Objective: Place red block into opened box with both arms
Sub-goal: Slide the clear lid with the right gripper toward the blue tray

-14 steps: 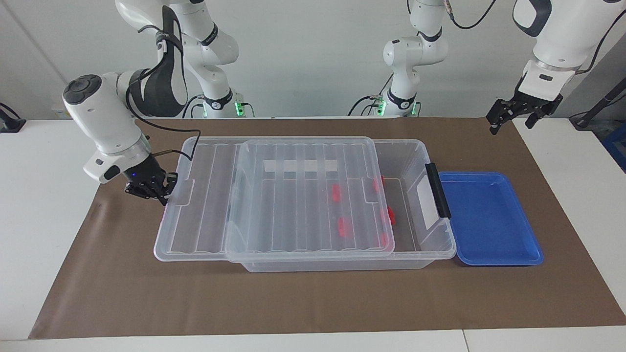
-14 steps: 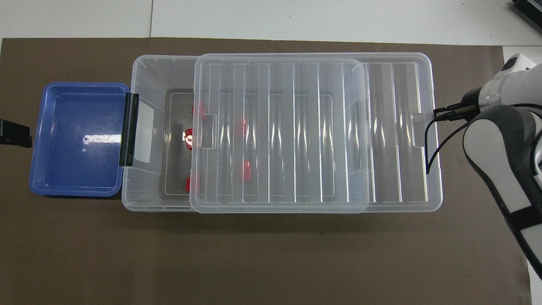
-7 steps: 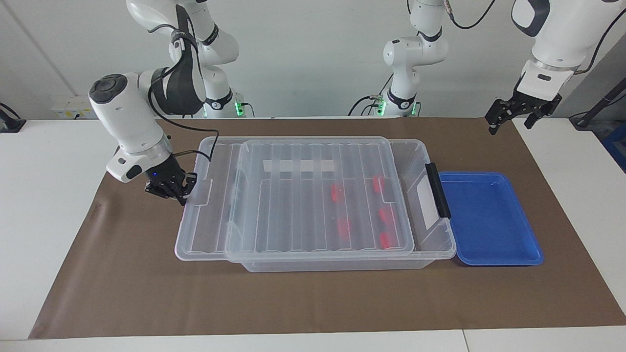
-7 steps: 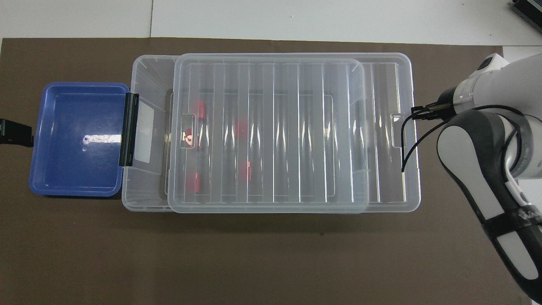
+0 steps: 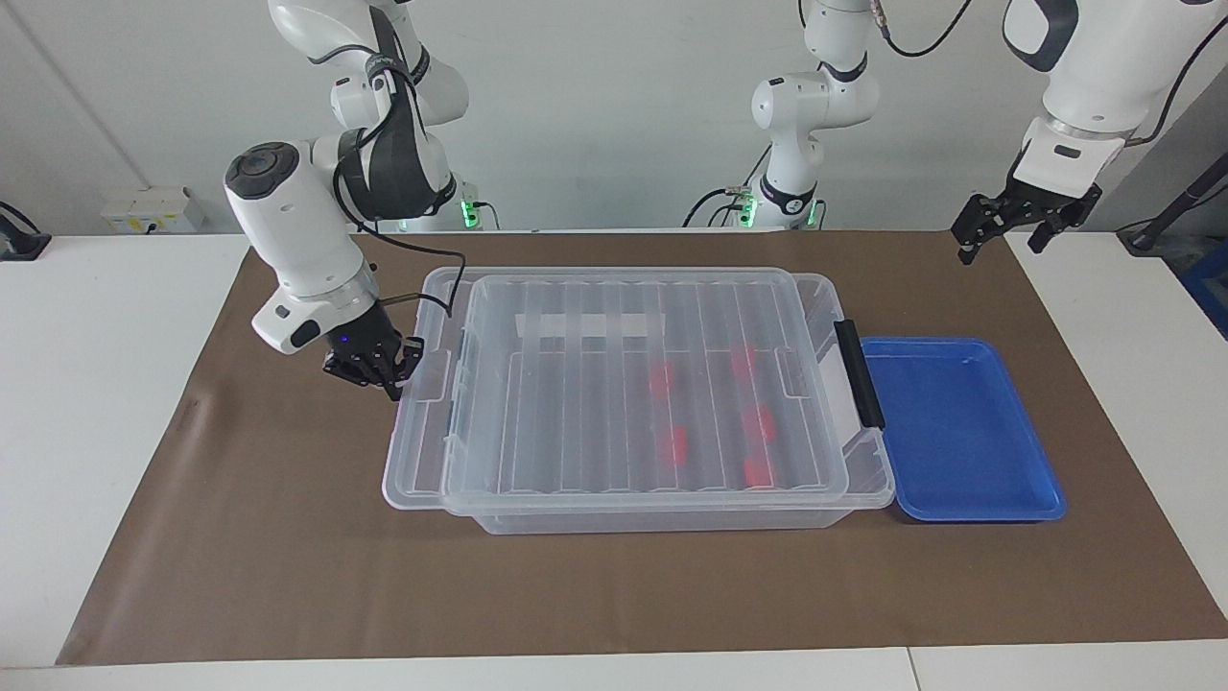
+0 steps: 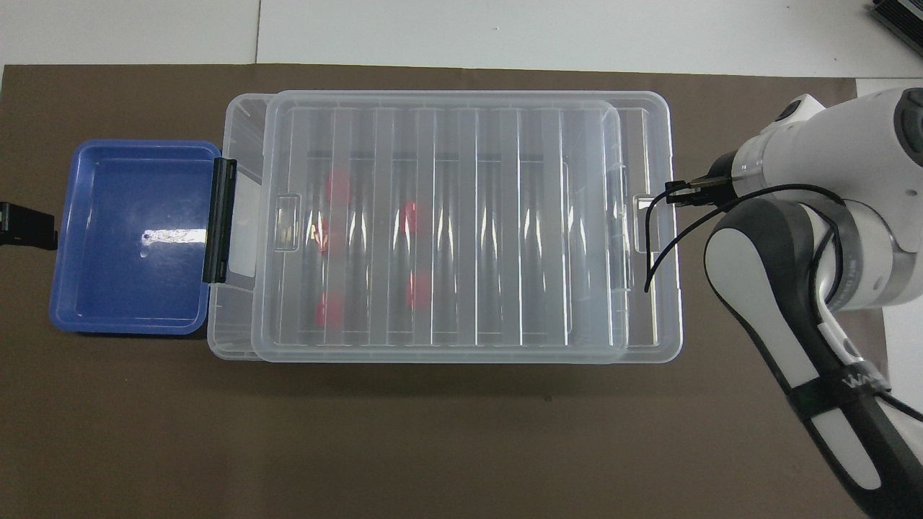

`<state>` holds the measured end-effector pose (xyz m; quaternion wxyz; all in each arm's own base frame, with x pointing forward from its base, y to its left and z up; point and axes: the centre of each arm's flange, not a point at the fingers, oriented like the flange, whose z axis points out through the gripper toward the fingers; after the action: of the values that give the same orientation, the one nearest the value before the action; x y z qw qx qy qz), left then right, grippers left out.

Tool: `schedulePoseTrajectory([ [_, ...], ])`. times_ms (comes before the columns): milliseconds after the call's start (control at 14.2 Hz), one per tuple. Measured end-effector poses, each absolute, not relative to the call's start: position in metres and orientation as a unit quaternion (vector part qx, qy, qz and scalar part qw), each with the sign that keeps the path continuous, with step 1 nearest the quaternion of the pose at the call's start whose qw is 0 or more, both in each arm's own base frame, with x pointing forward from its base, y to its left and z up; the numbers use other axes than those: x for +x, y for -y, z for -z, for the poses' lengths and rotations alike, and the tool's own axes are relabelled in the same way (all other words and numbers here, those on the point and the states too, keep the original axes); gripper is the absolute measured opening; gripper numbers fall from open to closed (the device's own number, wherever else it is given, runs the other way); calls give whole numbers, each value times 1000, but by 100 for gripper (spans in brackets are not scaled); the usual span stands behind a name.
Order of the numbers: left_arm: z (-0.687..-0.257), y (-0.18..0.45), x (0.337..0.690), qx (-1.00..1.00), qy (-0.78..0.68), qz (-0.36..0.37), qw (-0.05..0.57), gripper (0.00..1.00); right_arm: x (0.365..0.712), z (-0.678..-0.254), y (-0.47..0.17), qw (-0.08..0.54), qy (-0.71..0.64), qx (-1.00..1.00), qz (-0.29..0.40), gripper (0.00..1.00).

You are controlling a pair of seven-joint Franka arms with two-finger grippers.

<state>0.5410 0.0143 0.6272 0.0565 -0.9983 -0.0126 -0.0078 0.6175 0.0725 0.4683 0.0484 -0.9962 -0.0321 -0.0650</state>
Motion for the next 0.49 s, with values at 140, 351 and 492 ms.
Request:
schedulePoseTrajectory([
  [140,-627,-14,541,-998,13,8,56,100,617,-468,-74,49,28,-996,65,1],
  [351,-627,-14,541,-998,13,8,56,100,617,-469,-82,50,28,-996,68,1],
  [492,-627,-14,541,-998,13,8,56,100,617,-469,-87,51,25,-996,69,1],
])
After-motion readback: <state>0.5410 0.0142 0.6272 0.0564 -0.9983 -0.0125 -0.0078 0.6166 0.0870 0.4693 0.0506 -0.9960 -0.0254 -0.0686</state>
